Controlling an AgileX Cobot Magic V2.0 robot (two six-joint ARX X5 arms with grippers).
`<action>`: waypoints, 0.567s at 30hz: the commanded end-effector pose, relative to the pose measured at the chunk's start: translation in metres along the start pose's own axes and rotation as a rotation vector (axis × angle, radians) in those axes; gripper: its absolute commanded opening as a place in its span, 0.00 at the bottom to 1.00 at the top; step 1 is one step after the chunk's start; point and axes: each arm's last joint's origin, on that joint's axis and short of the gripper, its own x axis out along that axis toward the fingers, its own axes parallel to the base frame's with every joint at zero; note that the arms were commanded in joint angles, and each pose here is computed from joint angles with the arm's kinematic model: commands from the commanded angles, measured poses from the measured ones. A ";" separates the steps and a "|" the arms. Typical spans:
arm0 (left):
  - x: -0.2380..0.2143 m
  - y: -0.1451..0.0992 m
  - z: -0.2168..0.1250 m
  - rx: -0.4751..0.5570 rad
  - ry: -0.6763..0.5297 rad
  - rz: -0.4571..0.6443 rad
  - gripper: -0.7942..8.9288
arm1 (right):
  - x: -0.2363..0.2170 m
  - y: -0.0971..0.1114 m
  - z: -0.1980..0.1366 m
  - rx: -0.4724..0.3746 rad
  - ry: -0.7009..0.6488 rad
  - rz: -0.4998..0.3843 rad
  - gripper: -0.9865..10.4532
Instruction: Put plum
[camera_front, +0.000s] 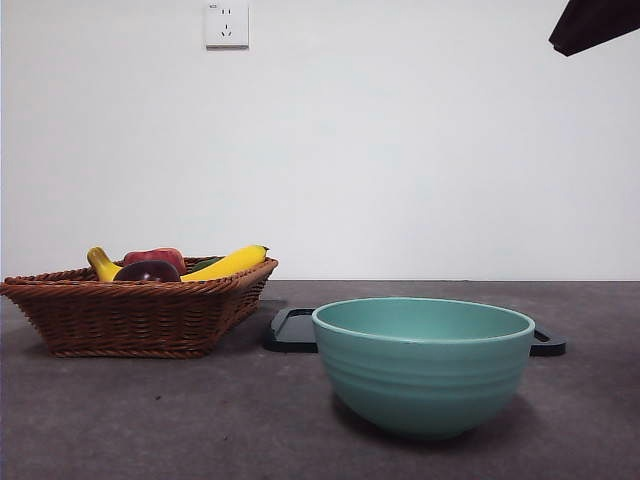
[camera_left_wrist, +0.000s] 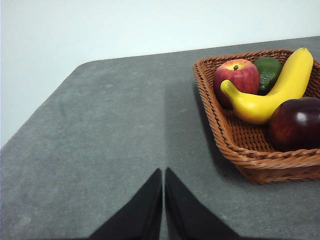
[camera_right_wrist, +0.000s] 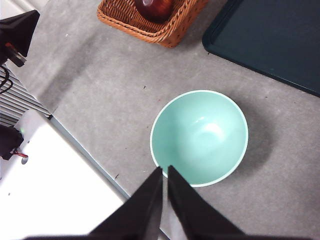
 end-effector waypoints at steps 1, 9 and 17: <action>0.002 -0.001 -0.007 -0.006 0.027 0.001 0.09 | -0.002 0.003 0.004 -0.024 -0.014 0.011 0.09; 0.002 -0.001 -0.007 -0.006 0.027 0.001 0.09 | -0.013 -0.008 0.009 -0.129 -0.145 -0.166 0.09; 0.002 -0.001 -0.007 -0.006 0.028 0.000 0.09 | -0.061 -0.031 -0.004 -0.175 -0.506 -0.494 0.09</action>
